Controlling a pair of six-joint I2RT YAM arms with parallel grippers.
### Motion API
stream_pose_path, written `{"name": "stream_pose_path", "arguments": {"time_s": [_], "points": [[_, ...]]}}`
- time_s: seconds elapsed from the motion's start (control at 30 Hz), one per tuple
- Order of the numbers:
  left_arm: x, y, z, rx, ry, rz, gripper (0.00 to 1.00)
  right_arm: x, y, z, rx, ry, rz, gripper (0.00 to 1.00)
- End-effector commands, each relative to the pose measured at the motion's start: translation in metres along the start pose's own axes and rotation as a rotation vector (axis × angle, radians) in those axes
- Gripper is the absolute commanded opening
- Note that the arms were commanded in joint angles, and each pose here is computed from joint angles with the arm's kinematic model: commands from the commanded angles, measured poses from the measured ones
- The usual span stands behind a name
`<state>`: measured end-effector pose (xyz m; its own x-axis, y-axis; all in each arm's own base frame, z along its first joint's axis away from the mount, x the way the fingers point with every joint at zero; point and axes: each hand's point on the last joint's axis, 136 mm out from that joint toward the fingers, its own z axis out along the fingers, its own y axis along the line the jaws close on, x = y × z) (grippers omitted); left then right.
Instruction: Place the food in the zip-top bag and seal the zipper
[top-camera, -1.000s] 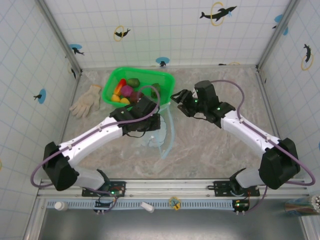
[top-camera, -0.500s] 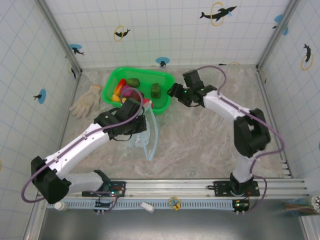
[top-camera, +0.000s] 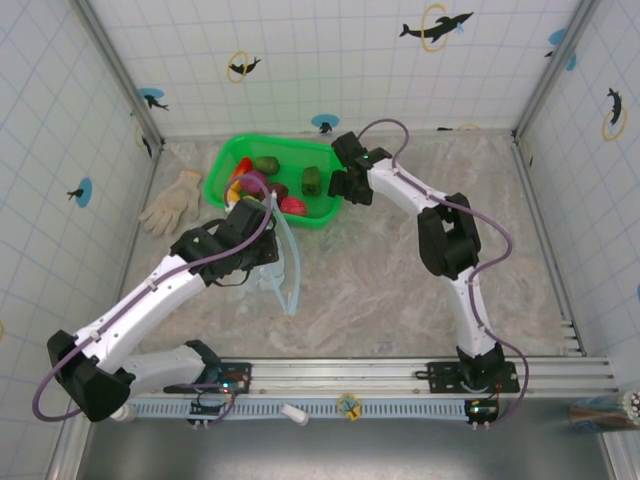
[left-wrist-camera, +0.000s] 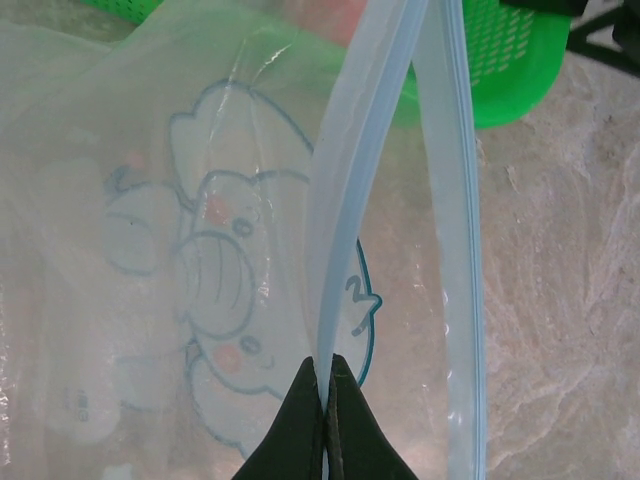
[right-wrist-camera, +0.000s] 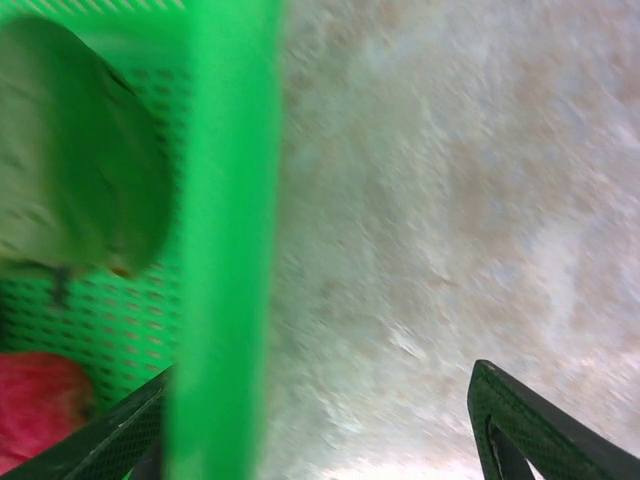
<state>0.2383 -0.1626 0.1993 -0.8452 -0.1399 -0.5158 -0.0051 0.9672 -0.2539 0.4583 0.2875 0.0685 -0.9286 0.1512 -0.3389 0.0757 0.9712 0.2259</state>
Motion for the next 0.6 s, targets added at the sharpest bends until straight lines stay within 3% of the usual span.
{"name": "stream_pose_path", "arguments": {"time_s": [0.0, 0.2, 0.57], "points": [[-0.013, 0.007, -0.012, -0.029, -0.060, 0.002, 0.00, 0.015, -0.050, -0.029, 0.149, 0.021, -0.062, 0.74], [-0.017, 0.008, -0.014, -0.023, -0.090, -0.004, 0.00, 0.024, -0.107, -0.071, 0.220, -0.033, -0.059, 0.75], [-0.019, 0.009, -0.011, -0.020, -0.116, -0.017, 0.00, 0.084, -0.289, -0.113, 0.560, -0.058, 0.187, 0.77]]}}
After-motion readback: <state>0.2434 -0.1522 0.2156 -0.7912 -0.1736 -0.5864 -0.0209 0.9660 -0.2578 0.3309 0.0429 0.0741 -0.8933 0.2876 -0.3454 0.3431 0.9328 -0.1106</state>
